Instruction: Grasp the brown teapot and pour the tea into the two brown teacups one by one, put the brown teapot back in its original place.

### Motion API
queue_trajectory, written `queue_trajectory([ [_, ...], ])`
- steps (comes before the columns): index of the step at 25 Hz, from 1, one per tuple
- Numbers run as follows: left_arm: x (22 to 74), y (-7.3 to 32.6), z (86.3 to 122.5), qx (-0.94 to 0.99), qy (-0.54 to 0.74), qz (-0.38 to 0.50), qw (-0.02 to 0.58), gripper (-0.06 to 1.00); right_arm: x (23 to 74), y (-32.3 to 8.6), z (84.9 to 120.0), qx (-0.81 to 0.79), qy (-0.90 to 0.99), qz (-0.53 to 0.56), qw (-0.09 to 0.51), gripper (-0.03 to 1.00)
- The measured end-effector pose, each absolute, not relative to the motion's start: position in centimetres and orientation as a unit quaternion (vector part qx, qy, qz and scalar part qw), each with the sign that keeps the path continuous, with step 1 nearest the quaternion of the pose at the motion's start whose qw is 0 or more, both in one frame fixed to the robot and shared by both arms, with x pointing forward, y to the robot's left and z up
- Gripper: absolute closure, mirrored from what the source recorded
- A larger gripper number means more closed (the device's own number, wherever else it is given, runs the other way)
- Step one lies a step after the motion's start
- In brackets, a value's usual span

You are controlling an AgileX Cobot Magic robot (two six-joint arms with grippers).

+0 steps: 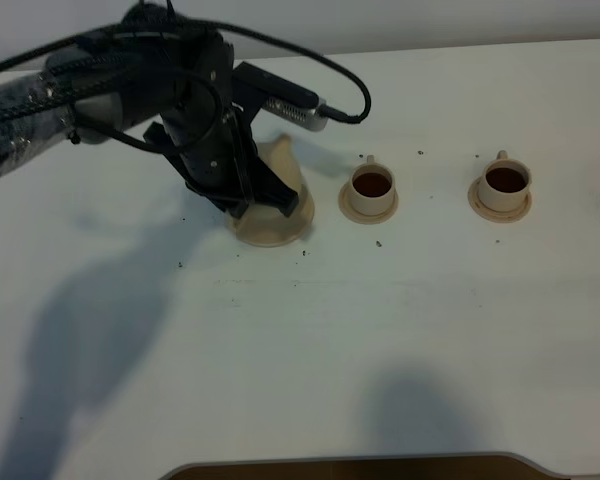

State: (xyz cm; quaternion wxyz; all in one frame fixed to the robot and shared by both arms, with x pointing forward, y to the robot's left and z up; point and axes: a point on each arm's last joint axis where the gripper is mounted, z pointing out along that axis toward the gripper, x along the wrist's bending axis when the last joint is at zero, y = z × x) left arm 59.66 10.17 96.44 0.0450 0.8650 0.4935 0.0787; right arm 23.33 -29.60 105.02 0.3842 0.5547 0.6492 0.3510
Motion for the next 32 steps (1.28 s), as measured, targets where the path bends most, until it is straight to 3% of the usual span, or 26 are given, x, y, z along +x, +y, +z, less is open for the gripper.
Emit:
queue_trajectory([
  [10,60.1,9.8,93.0,0.857,0.507,0.078,0.056,0.84,23.3,-29.6,105.0,0.555,0.649,0.351,0.384,0.74],
  [24,60.1,9.8,92.9,0.856,0.507,0.078,0.056,0.83,23.3,-29.6,105.0,0.555,0.649,0.351,0.384,0.74],
  [32,59.5,10.3,94.4,0.857,0.508,0.075,0.042,0.60,23.3,-29.6,105.0,0.555,0.649,0.351,0.384,0.74],
])
